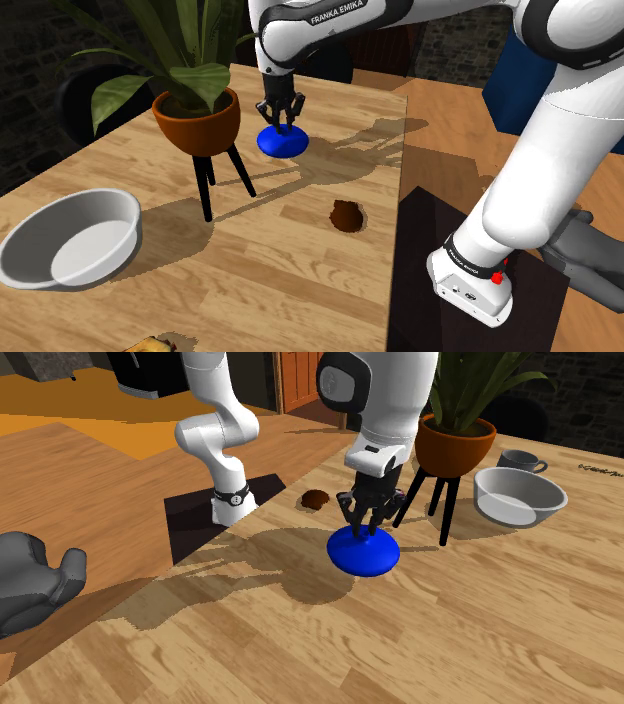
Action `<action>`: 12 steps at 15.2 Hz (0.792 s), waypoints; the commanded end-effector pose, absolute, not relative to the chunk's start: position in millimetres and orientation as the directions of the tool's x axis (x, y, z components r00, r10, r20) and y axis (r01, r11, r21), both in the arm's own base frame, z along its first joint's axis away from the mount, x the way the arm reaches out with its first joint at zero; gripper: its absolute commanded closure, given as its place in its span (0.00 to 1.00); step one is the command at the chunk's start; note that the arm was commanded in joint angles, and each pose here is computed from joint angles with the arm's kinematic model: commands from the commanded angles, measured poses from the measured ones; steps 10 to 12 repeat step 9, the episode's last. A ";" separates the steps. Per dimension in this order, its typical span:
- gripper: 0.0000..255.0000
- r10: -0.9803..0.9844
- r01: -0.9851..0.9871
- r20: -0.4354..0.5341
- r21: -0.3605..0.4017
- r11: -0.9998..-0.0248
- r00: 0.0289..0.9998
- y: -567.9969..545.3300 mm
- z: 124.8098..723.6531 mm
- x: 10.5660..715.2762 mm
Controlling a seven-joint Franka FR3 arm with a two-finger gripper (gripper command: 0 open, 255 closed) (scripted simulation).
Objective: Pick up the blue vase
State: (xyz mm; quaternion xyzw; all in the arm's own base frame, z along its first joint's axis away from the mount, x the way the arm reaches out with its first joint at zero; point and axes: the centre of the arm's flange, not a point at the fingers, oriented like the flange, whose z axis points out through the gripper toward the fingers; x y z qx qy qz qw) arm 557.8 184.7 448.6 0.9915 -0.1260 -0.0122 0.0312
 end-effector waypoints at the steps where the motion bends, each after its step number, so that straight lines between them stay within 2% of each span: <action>1: 1.00 -0.251 -0.249 -0.016 0.065 -0.966 0.968 185.1 459.5 557.3; 7: 1.00 -0.251 -0.249 -0.016 0.065 -0.966 0.968 185.1 491.2 557.3; 12: 1.00 -0.251 -0.249 -0.016 0.065 -0.966 0.968 185.1 492.0 557.3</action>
